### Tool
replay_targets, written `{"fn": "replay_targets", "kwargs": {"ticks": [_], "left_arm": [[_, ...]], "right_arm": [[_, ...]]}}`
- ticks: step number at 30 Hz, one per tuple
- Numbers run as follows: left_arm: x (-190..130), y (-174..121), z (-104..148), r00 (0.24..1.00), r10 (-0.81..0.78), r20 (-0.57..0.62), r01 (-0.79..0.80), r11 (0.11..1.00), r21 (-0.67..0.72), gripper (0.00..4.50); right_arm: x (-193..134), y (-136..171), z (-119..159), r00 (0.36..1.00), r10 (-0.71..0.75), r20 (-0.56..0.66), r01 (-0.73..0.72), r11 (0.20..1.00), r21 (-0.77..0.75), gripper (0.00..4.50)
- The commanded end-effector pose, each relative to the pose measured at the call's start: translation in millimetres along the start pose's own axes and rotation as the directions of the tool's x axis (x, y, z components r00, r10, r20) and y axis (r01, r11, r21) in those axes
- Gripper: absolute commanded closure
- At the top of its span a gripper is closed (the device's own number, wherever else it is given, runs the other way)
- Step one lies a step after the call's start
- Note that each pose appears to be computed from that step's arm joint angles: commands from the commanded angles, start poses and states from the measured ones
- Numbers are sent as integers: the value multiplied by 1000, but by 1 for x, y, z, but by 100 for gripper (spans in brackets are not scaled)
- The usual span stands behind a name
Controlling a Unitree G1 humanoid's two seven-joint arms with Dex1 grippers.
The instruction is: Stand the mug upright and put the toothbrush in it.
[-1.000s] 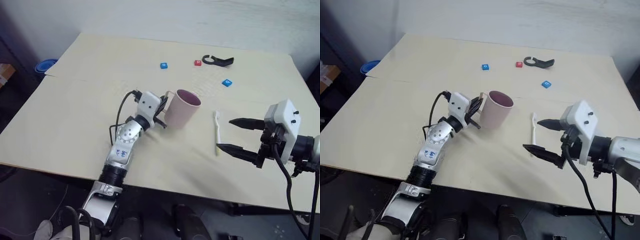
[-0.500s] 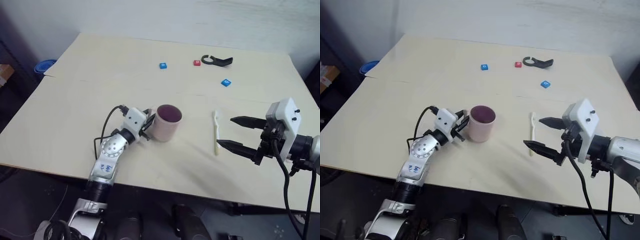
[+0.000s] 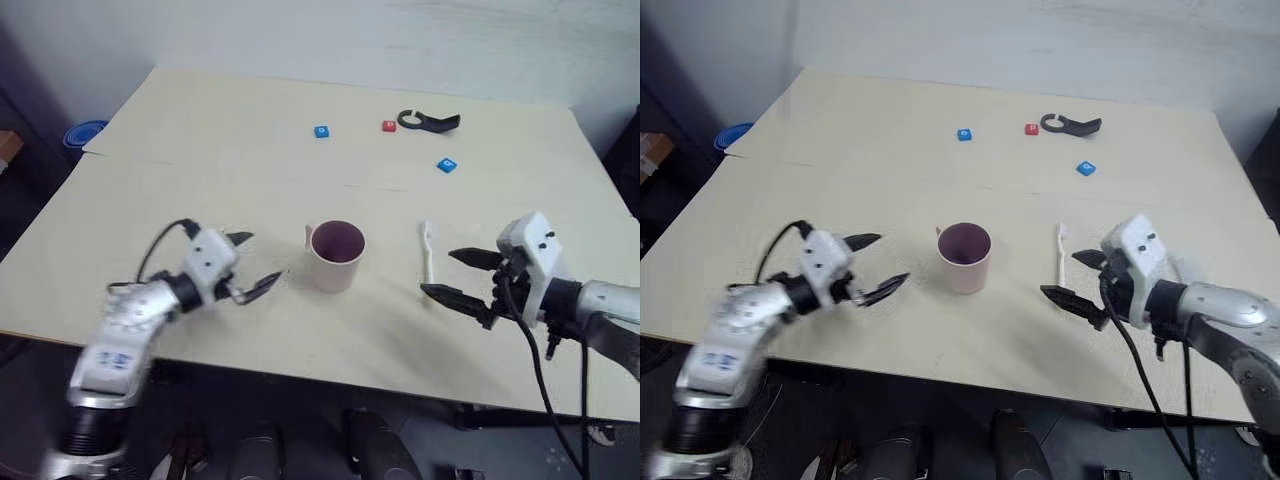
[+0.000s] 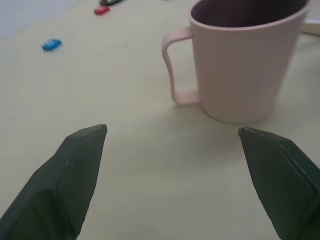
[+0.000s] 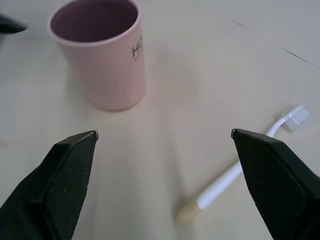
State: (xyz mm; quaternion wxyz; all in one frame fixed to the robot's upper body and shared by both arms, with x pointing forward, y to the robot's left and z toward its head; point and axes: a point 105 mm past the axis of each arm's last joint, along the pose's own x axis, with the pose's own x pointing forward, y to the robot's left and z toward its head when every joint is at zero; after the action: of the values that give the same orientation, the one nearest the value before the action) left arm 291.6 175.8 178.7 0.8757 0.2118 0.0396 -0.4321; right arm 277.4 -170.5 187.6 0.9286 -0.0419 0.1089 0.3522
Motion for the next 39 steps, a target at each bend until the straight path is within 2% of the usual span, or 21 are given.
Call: {"fn": "replay_targets", "kwargs": {"ticks": [1, 5, 9, 12, 20, 21, 24, 28, 30, 34, 37, 39], "left_arm": [[-24, -6, 31, 965, -261, -2, 261, 964, -48, 3], [-35, -11, 66, 904, -427, 19, 428, 904, -22, 3], [-40, -25, 75, 832, -553, -46, 554, 831, 43, 3], [-40, -28, 75, 814, -577, -75, 581, 810, 77, 3], [-31, -21, 86, 846, -532, -4, 528, 839, 129, 3], [-30, -21, 87, 847, -532, 0, 527, 839, 137, 0], [-24, -18, 93, 859, -511, 23, 502, 851, 154, 0], [-23, -16, 94, 861, -507, 33, 497, 854, 156, 0], [-23, -16, 93, 861, -508, 35, 497, 854, 156, 0], [-22, -13, 93, 867, -496, 44, 484, 861, 157, 0], [-19, -6, 96, 887, -455, 79, 440, 885, 153, 0], [-17, 5, 99, 913, -387, 129, 373, 920, 121, 0]], "right_arm": [[17, -15, -4, 989, -145, -8, 145, 989, 24, 0], [34, -48, -7, 943, -329, -43, 331, 942, 54, 0], [57, -71, -7, 912, -399, -90, 406, 911, 68, 0], [69, -75, -16, 912, -380, -154, 397, 912, 106, 0], [84, -57, -42, 935, -243, -259, 307, 920, 245, 0], [85, -56, -43, 935, -242, -261, 307, 919, 248, 41], [89, -50, -49, 935, -221, -277, 292, 923, 252, 119], [88, -49, -51, 933, -222, -283, 294, 924, 245, 248], [85, -51, -53, 930, -234, -283, 306, 920, 245, 326], [81, -53, -56, 926, -248, -285, 321, 914, 248, 433], [77, -57, -50, 924, -285, -253, 340, 917, 208, 433], [77, -56, -14, 952, -294, -89, 305, 940, 155, 433]]}}
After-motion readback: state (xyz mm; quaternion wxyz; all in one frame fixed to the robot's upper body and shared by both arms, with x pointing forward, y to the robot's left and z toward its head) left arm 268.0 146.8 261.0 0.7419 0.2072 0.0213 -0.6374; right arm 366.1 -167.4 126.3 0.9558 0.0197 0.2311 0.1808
